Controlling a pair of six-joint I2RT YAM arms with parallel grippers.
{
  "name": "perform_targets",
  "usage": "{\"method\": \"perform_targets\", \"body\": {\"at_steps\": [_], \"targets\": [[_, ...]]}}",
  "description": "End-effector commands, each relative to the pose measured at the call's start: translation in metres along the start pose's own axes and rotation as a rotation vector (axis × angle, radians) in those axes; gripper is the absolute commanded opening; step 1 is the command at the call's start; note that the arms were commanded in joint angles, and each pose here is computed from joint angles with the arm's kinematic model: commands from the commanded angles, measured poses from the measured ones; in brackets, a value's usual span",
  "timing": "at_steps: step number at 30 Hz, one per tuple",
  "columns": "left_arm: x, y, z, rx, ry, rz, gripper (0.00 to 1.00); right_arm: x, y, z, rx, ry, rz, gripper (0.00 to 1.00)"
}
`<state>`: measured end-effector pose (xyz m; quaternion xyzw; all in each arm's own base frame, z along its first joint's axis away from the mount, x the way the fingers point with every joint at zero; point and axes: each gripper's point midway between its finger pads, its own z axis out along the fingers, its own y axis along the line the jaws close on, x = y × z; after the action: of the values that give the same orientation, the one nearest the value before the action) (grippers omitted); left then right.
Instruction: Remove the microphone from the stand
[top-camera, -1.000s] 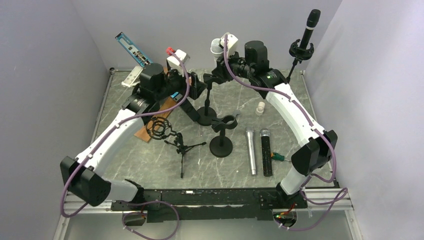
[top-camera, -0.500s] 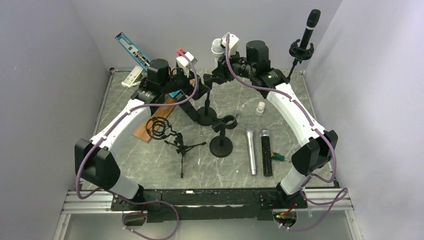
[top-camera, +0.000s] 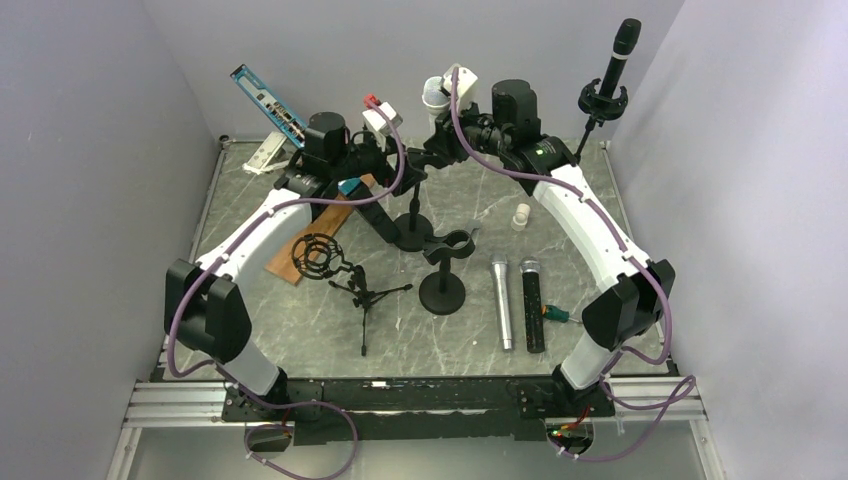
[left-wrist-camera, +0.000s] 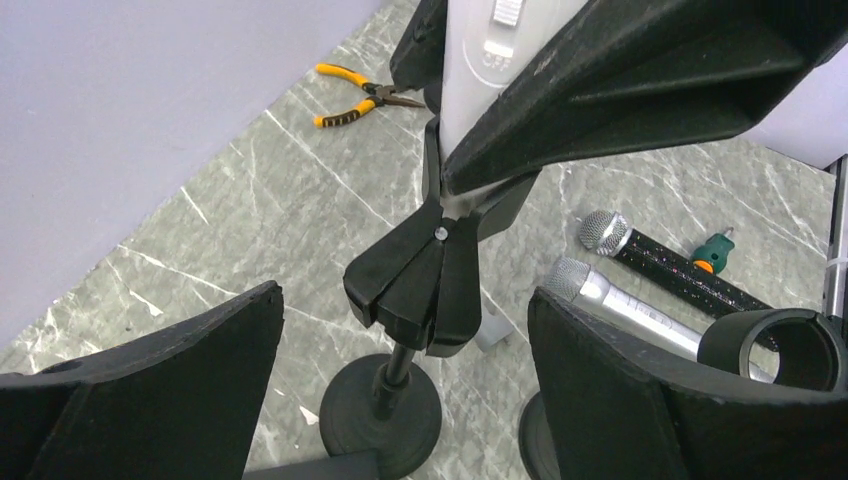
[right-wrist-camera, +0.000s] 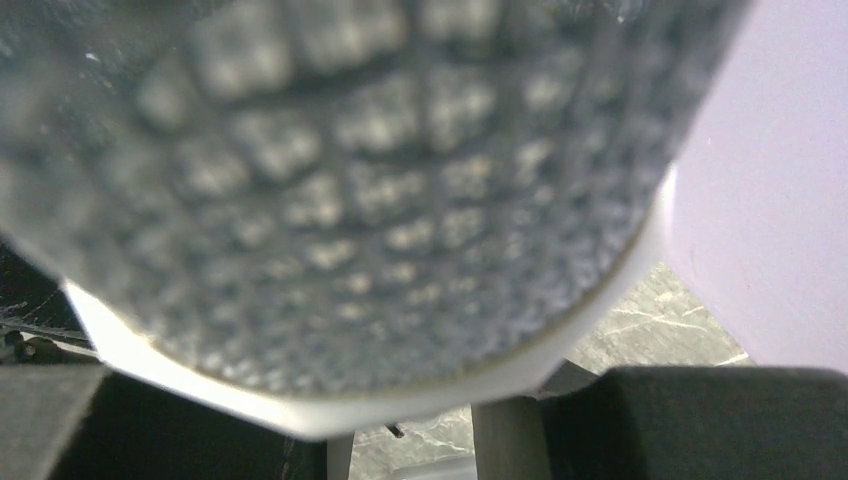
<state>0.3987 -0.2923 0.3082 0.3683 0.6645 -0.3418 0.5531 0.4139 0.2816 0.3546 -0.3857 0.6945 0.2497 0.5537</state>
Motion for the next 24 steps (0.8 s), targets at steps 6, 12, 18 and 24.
{"method": "perform_targets", "body": {"at_steps": [6, 12, 18, 24], "targets": [[-0.035, -0.003, 0.003, 0.025, -0.106, 0.064, 0.86, -0.015, 0.002, -0.005, -0.027, -0.019, 0.002, 0.0], [-0.018, 0.001, 0.014, 0.059, -0.001, 0.04, 0.25, -0.018, 0.002, -0.005, -0.022, -0.023, 0.001, 0.0], [0.0, 0.008, 0.01, 0.017, 0.062, 0.04, 0.0, -0.027, -0.011, -0.008, 0.082, -0.039, 0.005, 0.0], [0.005, 0.009, 0.005, -0.011, 0.055, 0.04, 0.0, -0.057, -0.042, -0.031, 0.294, -0.11, 0.024, 0.0]]}}
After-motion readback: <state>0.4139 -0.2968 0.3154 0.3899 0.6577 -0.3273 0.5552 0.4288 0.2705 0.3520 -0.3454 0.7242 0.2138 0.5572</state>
